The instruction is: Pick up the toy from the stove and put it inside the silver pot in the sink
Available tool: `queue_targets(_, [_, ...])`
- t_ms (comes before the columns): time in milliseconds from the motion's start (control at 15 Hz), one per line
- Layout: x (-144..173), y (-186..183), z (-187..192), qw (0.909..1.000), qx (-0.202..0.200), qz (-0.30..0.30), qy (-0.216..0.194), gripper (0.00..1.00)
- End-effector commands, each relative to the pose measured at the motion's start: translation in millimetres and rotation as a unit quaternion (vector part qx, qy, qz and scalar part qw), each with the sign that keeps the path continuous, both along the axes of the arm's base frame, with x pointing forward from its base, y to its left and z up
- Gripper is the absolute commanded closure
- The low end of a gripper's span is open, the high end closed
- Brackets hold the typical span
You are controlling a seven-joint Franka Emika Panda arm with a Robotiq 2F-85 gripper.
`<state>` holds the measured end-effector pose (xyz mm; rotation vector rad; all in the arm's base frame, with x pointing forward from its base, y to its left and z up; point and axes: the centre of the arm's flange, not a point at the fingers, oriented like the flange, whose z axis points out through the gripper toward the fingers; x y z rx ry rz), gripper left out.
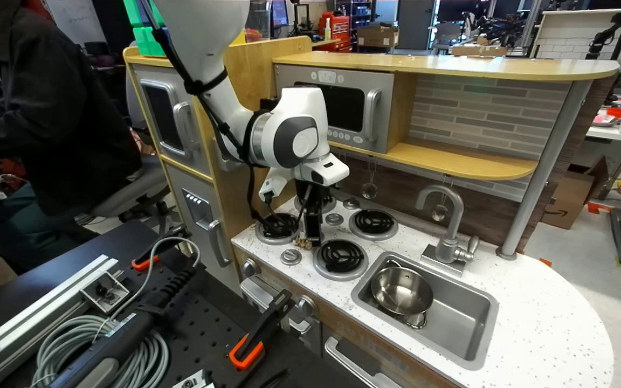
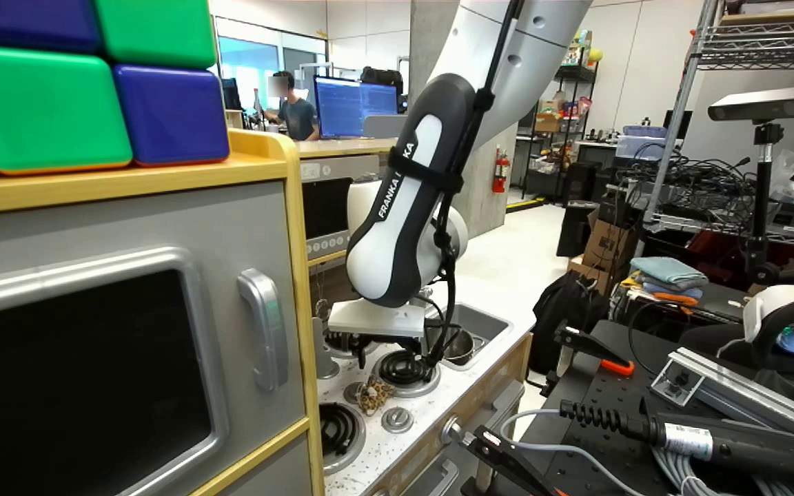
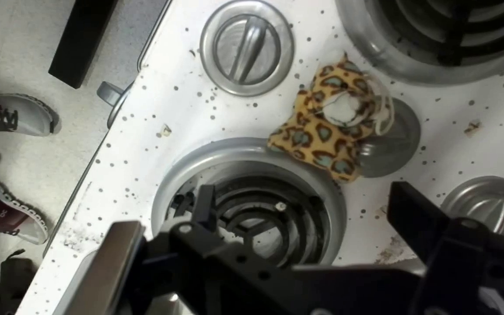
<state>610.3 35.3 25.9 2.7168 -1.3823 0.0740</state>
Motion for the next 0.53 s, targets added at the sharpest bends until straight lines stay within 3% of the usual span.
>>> queue_targets(0, [-7, 1, -8, 1.0000, -0.003, 0.000, -0.001, 0.00])
queue_targets(467, [-19, 13, -28, 0.9982, 0.045, -0.038, 0.016, 0.00])
